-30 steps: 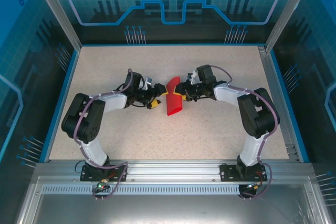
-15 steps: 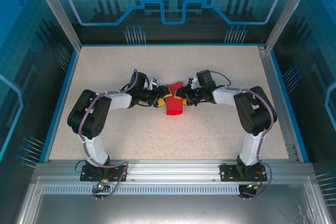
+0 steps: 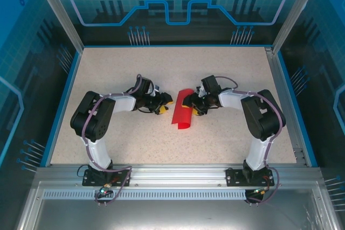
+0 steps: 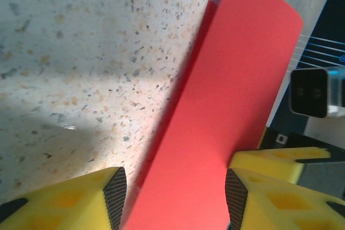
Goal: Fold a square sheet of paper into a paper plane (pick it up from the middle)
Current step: Fold the square sheet of paper in half at the center of the table.
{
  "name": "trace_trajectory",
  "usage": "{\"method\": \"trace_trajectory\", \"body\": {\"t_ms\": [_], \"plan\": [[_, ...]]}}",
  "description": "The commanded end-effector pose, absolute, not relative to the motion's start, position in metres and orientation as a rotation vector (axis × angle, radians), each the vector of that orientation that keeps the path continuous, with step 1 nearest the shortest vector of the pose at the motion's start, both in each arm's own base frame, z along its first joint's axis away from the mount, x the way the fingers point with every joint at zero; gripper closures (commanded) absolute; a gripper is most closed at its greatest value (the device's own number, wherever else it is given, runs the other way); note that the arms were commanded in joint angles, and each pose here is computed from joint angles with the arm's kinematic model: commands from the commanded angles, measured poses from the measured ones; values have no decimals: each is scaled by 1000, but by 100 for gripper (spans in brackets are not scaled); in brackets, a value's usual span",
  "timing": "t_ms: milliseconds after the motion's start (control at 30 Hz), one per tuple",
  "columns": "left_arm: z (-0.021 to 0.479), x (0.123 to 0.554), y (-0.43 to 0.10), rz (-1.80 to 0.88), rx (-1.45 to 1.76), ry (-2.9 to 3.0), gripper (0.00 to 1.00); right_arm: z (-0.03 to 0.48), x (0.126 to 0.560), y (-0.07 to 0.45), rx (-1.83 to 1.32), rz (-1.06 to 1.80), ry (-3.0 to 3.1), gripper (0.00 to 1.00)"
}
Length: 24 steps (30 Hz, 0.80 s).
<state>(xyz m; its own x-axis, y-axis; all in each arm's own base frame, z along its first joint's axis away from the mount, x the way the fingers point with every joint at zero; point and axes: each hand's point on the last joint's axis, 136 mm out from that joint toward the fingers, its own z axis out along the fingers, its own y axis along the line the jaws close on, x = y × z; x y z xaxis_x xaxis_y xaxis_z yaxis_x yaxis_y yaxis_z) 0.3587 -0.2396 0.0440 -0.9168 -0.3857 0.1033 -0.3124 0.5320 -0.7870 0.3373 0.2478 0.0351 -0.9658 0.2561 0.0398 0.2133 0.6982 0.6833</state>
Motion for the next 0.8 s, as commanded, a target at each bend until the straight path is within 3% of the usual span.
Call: {"method": "trace_trajectory", "body": {"t_ms": [0,767], "plan": [[54,360,-239,-1316,-555,2678,44,48,332,243,309,1047,2872,40],[69,356,-248,-1243,-423,2693,42,29,319,217,142,591,3086,43]]}}
